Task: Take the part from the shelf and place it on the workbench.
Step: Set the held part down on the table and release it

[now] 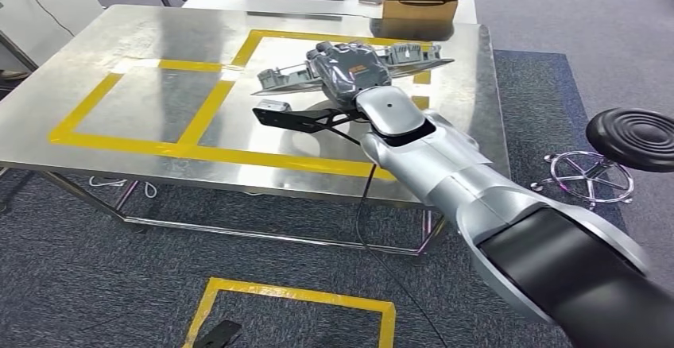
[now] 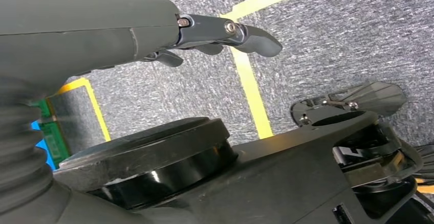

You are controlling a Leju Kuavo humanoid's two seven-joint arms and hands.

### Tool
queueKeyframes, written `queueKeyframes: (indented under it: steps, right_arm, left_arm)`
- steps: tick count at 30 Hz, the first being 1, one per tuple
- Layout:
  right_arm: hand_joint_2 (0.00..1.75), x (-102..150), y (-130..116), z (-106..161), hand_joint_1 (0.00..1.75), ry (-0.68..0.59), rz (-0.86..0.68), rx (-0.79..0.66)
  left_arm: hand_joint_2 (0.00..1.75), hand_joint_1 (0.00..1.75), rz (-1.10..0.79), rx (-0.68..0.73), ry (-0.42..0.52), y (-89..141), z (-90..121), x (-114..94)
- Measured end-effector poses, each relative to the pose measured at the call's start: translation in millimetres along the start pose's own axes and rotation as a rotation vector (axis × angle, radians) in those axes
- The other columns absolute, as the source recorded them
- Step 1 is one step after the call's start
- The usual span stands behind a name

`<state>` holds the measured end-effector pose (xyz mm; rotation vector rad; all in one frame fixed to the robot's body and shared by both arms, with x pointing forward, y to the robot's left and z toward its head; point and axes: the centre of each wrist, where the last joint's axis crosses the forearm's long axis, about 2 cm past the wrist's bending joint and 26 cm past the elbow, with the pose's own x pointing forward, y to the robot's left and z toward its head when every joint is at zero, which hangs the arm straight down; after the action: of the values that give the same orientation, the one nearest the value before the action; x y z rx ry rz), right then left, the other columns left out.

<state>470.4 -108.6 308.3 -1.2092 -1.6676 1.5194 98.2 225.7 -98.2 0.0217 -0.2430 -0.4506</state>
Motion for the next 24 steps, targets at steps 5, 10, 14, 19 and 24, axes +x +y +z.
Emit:
queueKeyframes:
  steps: [5, 10, 14, 19, 24]
  right_arm:
    - [1.75, 10.6, 0.8, -0.1, 0.87, -0.027, -0.001, 0.004]
    - [1.75, 17.8, -0.2, -0.8, 0.0, -0.035, 0.008, 0.012]
    - [1.75, 18.2, 2.4, 0.4, 0.0, -0.035, 0.013, 0.019]
    - [1.75, 25.5, 3.4, 0.7, 0.0, -0.06, 0.008, 0.023]
    - [1.75, 30.7, 4.2, 1.1, 0.0, -0.07, 0.005, 0.024]
  left_arm:
    - [1.75, 0.0, -0.003, 0.0, -0.001, 0.0, 0.0, 0.0]
    - [0.87, 0.0, 0.001, -0.008, -0.012, -0.4, 0.0, 0.7]
    - [0.0, 0.0, -0.008, -0.01, -0.017, -0.8, 0.1, 2.2]
    - [0.0, 0.0, 0.007, -0.007, -0.017, -1.0, 0.1, 1.4]
    - [0.0, 0.0, 0.008, -0.006, -0.015, -0.6, 0.1, 0.5]
